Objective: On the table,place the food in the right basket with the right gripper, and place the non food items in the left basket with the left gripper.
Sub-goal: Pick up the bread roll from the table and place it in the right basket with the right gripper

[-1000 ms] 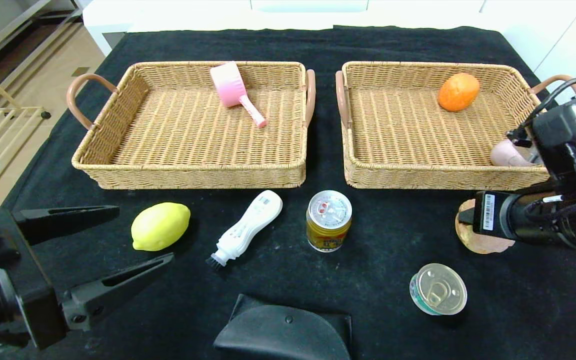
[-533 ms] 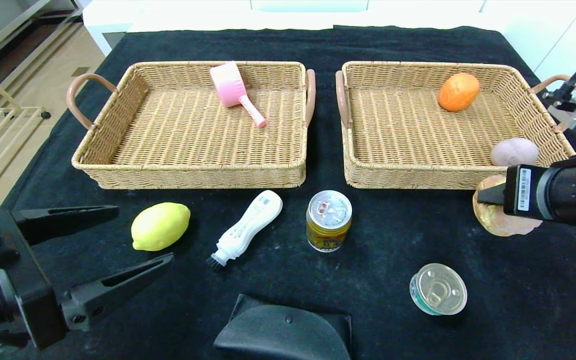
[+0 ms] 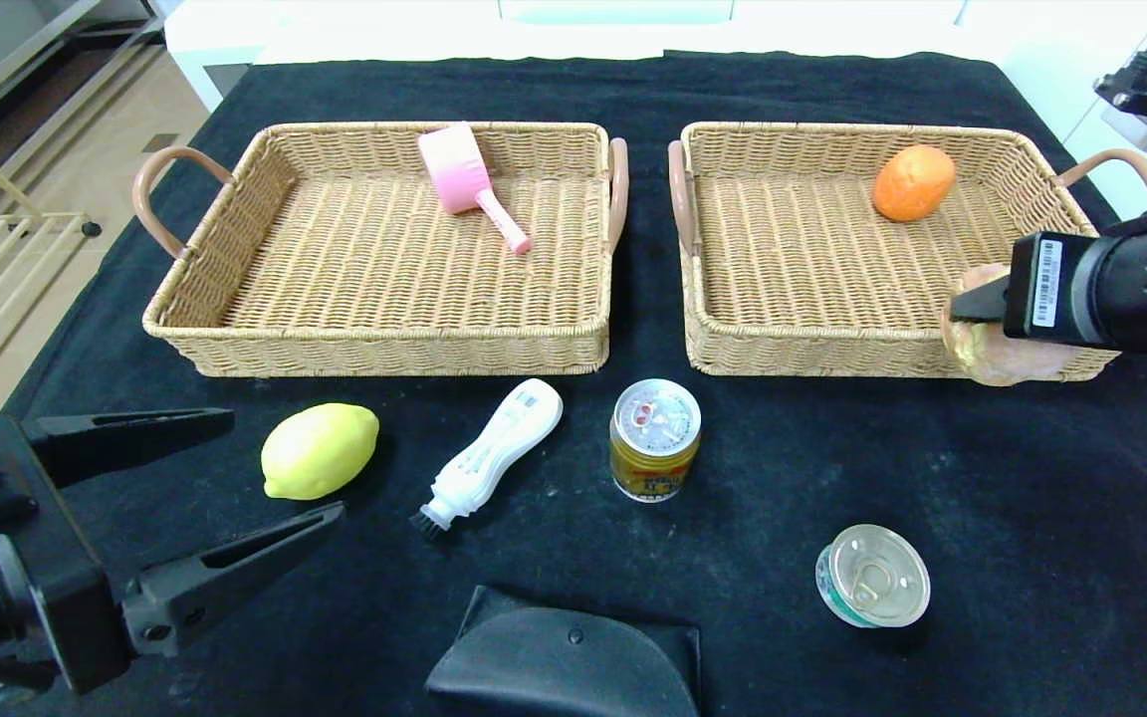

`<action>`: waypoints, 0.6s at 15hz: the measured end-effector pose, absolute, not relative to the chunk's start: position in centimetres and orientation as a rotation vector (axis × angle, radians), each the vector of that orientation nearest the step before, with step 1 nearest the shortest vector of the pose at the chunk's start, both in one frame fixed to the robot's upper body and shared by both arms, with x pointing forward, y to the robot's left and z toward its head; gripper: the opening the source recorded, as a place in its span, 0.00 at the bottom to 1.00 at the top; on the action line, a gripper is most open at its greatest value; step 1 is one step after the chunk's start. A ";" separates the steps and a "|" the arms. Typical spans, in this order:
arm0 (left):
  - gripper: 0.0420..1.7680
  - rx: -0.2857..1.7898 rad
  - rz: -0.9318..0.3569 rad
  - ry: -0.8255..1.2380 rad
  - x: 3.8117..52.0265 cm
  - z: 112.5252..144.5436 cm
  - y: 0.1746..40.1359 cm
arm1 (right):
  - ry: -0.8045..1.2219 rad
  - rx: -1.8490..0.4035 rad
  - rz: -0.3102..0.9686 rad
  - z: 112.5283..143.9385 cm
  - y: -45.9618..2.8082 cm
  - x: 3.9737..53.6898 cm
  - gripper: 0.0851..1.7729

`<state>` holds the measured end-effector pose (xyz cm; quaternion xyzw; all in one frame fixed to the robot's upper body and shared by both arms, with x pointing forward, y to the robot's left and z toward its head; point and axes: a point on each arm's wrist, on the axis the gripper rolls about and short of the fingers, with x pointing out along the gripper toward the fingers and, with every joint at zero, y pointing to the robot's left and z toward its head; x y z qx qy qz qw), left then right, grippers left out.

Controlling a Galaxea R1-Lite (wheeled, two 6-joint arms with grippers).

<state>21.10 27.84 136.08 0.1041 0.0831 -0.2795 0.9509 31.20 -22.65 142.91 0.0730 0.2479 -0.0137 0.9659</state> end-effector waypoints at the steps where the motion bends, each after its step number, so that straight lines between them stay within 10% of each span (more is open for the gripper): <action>1: 0.97 0.212 -0.566 0.168 21.1 136.1 27.8 | 0.486 0.144 -0.023 143.2 -22.4 31.7 0.46; 9: 0.97 0.212 -0.560 0.165 21.1 136.2 27.9 | 0.292 0.168 -0.026 144.5 -20.7 38.6 0.46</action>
